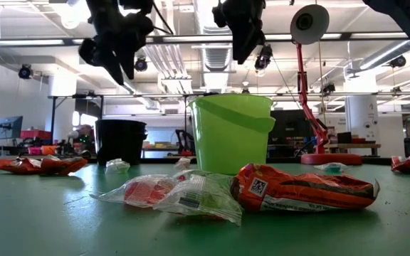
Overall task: Sort candy
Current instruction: Put the green gummy into the green bucket
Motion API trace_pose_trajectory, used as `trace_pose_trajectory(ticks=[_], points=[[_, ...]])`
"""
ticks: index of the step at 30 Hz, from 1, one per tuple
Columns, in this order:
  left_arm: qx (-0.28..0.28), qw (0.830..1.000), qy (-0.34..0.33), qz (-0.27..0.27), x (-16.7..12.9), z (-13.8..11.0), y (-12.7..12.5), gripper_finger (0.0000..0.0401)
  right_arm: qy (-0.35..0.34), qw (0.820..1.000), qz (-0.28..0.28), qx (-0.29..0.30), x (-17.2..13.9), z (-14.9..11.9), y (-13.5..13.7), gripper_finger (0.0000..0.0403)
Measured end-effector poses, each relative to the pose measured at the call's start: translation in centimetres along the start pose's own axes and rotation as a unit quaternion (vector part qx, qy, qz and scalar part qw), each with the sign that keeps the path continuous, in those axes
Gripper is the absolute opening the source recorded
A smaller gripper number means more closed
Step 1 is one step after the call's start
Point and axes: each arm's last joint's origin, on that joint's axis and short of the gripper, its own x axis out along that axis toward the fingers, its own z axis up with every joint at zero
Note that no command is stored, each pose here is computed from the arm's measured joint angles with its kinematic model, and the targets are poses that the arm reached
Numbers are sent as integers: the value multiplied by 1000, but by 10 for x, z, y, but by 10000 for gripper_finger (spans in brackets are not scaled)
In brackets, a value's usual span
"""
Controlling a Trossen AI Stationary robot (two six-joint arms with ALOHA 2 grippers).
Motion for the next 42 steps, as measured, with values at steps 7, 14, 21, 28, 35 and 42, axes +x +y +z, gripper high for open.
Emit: trace_pose_trajectory(ticks=[7, 14, 21, 28, 35, 42], points=[[-130, 991, -13, 14, 1, -7, -10, 139, -3, 1000, -1, -6, -3, -1, 0, 178], [-169, 984, -6, 48, 20, -9, -21, 139, -4, 1000, -1, -22, -3, -1, 0, 178], [-198, 974, 36, 104, 58, -19, -44, 139, -4, 999, -1, -41, -3, -1, 0, 178], [-216, 964, 67, 143, 92, -30, -61, 139, -4, 999, -1, -51, -3, -1, 0, 178], [-263, 944, 87, 176, 119, -36, -67, 139, -8, 999, -1, -50, -7, -3, 0, 178], [-282, 936, 90, 192, 135, -38, -71, 139, -22, 999, 0, -40, -19, -7, 0, 178]])
